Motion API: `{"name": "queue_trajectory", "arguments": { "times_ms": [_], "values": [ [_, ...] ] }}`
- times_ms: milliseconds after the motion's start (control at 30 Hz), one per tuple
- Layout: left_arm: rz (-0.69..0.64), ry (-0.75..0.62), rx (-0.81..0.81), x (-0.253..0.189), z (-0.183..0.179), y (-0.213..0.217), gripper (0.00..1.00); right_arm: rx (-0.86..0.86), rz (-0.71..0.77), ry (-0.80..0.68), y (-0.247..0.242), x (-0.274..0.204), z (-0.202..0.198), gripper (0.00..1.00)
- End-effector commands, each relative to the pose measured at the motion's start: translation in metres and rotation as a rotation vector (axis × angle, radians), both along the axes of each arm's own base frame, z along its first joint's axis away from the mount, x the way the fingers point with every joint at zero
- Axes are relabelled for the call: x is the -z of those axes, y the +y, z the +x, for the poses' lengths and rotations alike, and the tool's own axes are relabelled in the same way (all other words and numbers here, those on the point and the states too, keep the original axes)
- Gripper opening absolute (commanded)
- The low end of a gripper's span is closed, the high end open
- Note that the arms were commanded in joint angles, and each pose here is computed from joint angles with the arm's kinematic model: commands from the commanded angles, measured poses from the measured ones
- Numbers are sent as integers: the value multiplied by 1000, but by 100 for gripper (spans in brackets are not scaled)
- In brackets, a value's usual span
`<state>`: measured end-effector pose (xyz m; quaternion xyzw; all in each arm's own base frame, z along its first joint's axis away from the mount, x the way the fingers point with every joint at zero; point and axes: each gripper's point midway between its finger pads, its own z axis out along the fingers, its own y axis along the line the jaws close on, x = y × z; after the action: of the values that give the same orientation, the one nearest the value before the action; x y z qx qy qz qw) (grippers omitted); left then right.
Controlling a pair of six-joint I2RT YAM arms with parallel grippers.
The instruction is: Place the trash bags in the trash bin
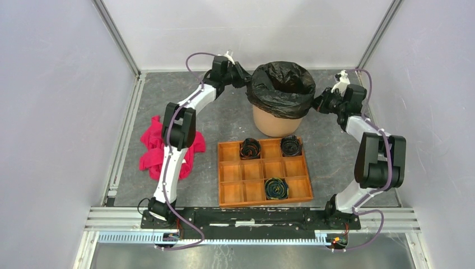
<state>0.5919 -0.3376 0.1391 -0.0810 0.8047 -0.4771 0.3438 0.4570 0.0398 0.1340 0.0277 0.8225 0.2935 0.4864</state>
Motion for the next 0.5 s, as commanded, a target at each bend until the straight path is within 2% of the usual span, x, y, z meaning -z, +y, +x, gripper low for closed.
{"name": "queue_trajectory", "arguments": {
  "times_ms": [0,133,267,333,400,433,467],
  "values": [
    [9,-104,-12,-76,-8,33,24,20,-127,-70,-12,-34,-7,1],
    [41,-98,-85,-96,-14,73,23,80,-244,-49,-31,-48,-9,0],
    [99,-85,-92,-107,-29,89,26,113,-287,-31,-40,-58,-14,1],
    [120,-108,-103,-120,-38,95,41,136,-282,-61,-41,-69,-17,6],
    [145,-141,-142,-138,-47,105,64,149,-271,-85,-40,-79,-22,15],
    [159,-159,-168,-150,-51,112,73,156,-269,-101,-40,-86,-23,21],
    [170,-173,-189,-159,-57,117,79,161,-272,-112,-40,-92,-26,31]
  ]
}}
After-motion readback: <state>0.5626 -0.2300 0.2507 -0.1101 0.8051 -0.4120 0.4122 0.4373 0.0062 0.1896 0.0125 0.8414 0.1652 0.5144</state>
